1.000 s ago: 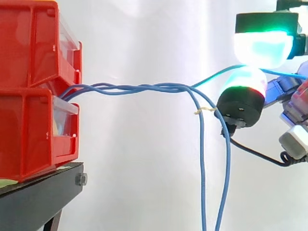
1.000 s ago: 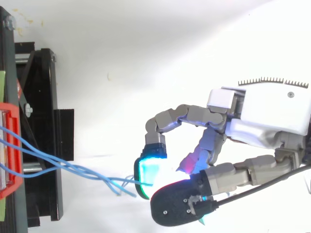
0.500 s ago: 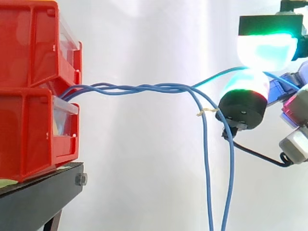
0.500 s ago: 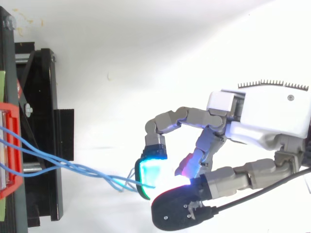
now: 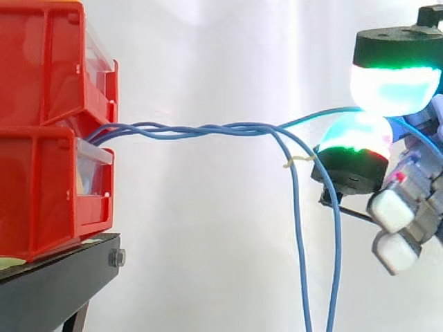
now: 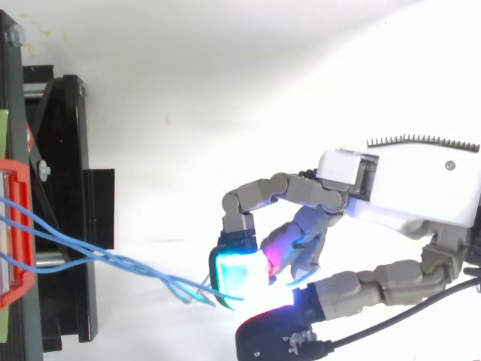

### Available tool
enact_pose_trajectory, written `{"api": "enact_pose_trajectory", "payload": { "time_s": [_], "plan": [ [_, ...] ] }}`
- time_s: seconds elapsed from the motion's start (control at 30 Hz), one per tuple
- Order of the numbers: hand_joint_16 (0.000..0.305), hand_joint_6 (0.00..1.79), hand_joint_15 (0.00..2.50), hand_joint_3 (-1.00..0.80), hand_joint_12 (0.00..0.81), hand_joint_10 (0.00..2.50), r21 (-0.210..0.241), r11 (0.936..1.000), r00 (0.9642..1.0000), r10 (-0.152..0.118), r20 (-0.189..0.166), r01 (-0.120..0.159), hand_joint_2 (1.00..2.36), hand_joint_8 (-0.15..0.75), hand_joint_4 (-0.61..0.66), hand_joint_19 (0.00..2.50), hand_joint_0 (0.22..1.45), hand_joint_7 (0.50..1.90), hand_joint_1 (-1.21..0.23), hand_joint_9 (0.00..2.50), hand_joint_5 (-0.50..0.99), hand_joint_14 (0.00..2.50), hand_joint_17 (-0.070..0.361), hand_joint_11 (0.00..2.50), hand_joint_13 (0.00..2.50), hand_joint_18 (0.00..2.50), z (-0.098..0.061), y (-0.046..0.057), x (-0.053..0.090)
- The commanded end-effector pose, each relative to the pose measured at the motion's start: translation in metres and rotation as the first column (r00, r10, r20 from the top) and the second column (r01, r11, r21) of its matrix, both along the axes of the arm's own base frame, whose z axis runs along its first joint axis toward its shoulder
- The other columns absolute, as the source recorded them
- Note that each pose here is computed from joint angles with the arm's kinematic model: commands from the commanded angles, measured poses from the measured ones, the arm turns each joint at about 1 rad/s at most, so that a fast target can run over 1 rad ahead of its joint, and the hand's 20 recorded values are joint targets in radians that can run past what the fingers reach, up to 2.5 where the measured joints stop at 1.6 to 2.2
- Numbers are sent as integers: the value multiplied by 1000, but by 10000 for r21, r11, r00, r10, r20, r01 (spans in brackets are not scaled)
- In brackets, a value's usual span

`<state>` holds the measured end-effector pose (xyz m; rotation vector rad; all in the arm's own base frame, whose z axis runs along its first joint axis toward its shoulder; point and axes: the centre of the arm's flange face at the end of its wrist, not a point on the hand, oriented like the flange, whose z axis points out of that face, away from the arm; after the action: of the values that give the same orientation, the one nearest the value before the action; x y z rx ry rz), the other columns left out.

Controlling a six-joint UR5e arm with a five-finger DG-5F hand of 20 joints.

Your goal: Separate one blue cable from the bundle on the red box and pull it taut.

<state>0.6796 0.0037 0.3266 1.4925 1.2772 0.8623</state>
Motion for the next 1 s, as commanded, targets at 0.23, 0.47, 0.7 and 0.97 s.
{"api": "enact_pose_trajectory", "payload": {
  "time_s": [0.23,0.47,0.7,0.97],
  "plan": [
    [65,627,235,-38,461,2,-1302,9912,9989,300,373,-249,1007,315,46,366,600,1526,-807,800,38,6,146,46,697,918,3,3,9],
    [65,626,225,-42,462,1,-1549,9874,9988,384,308,-332,1007,315,44,339,600,1520,-806,793,37,5,146,45,670,859,3,5,9],
    [65,624,221,-45,460,0,-1822,9822,9983,523,257,-467,1008,317,46,323,599,1531,-806,797,37,5,146,47,661,827,5,8,9],
    [65,625,233,-45,459,1,-1896,9806,9983,542,221,-490,1009,324,67,342,598,1530,-804,824,36,6,146,80,674,826,4,8,9]
  ]
}}
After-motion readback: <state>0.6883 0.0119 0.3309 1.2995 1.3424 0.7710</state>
